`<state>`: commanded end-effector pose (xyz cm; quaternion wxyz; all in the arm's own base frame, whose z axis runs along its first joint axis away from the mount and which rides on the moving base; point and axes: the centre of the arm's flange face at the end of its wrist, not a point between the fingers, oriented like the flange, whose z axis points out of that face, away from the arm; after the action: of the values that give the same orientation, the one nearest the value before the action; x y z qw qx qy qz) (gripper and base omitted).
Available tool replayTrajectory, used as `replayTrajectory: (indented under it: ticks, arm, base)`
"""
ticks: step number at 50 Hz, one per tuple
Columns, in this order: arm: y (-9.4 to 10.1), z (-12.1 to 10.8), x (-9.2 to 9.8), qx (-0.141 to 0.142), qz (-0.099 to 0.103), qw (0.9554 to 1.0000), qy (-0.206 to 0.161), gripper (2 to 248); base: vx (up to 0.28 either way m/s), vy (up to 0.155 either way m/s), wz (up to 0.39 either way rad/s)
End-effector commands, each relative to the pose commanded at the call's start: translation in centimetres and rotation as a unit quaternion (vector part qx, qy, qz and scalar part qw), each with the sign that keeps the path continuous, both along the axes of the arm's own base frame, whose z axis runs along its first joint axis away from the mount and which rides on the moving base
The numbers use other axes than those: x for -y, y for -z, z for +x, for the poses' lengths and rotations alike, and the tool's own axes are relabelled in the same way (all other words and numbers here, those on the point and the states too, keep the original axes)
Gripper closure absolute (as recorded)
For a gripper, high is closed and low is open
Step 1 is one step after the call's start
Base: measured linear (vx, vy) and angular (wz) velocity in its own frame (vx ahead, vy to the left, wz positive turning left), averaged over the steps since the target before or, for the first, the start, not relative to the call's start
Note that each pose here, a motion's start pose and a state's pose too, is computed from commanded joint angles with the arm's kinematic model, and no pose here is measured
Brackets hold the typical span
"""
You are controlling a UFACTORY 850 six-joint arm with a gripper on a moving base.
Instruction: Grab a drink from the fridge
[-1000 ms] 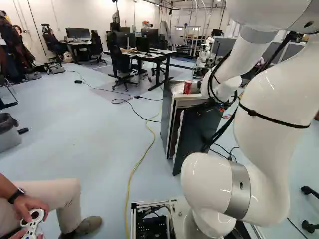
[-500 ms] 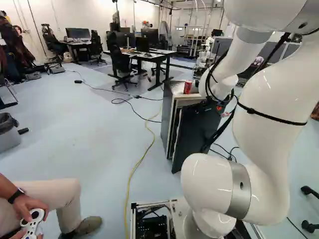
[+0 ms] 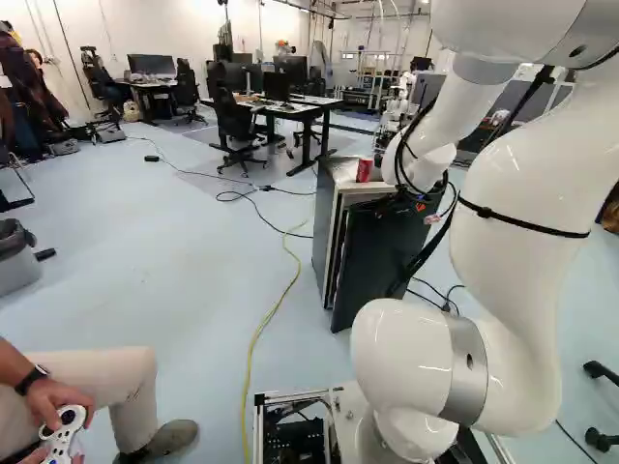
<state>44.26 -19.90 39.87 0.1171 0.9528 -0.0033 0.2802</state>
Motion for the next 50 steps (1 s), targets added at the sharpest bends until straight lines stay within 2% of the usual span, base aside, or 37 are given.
replayTrajectory:
  ticks: [50]
  arm:
    - [0.2,4.1,-1.3,0.001,0.001,0.9998,-0.021,3]
  base:
    - [0.000,0.000,0.000]
